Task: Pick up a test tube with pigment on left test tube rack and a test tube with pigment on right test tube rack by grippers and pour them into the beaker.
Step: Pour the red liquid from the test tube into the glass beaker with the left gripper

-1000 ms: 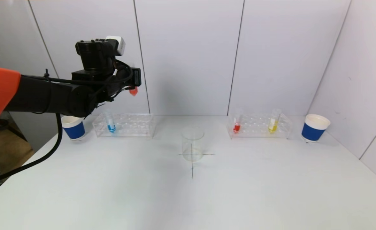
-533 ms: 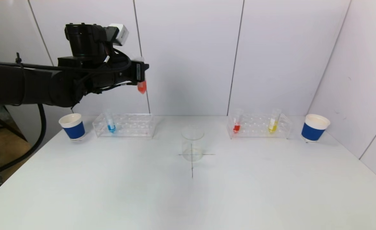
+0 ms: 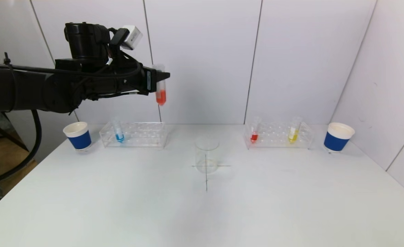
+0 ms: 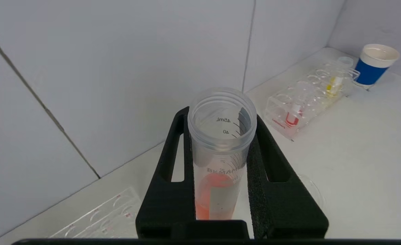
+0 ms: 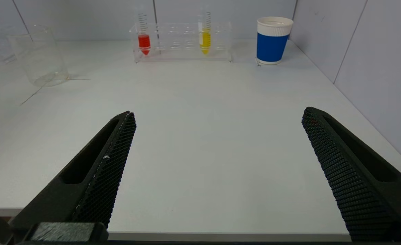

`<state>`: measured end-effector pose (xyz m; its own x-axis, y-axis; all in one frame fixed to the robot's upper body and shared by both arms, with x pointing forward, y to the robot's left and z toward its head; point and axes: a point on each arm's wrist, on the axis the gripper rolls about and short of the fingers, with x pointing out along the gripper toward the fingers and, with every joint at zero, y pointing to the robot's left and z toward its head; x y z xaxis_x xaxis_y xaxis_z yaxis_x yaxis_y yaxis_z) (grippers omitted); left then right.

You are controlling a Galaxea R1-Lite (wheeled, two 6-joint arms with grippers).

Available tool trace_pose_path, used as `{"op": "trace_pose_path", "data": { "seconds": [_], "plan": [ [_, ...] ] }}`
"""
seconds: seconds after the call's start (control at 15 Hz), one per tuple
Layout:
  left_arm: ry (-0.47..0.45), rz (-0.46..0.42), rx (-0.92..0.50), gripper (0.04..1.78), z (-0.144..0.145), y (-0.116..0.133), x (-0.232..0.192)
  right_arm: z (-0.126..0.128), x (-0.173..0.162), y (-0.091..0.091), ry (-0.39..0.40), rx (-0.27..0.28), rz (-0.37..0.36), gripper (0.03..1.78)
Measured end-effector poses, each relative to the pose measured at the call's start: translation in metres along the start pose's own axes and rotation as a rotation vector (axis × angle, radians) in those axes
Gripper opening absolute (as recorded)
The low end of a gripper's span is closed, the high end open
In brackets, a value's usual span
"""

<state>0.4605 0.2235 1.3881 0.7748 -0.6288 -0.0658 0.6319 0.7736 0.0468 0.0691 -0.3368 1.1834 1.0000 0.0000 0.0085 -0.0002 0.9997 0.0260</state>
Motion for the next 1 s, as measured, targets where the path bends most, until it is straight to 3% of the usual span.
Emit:
{"op": "trace_pose_path", "data": {
  "seconds": [0.4, 0.6, 1.0],
  "plan": [
    [0.002, -0.241, 0.142, 0.45, -0.021, 0.015, 0.01, 0.0, 0.0, 0.0, 0.0, 0.0, 0.0, 1.77],
    [-0.028, -0.313, 0.219, 0.45, -0.028, 0.024, 0.022, 0.0, 0.0, 0.0, 0.0, 0.0, 0.0, 1.77],
    [-0.18, -0.476, 0.376, 0.45, -0.048, 0.043, 0.045, 0.0, 0.0, 0.0, 0.0, 0.0, 0.0, 1.77]
  ]
}}
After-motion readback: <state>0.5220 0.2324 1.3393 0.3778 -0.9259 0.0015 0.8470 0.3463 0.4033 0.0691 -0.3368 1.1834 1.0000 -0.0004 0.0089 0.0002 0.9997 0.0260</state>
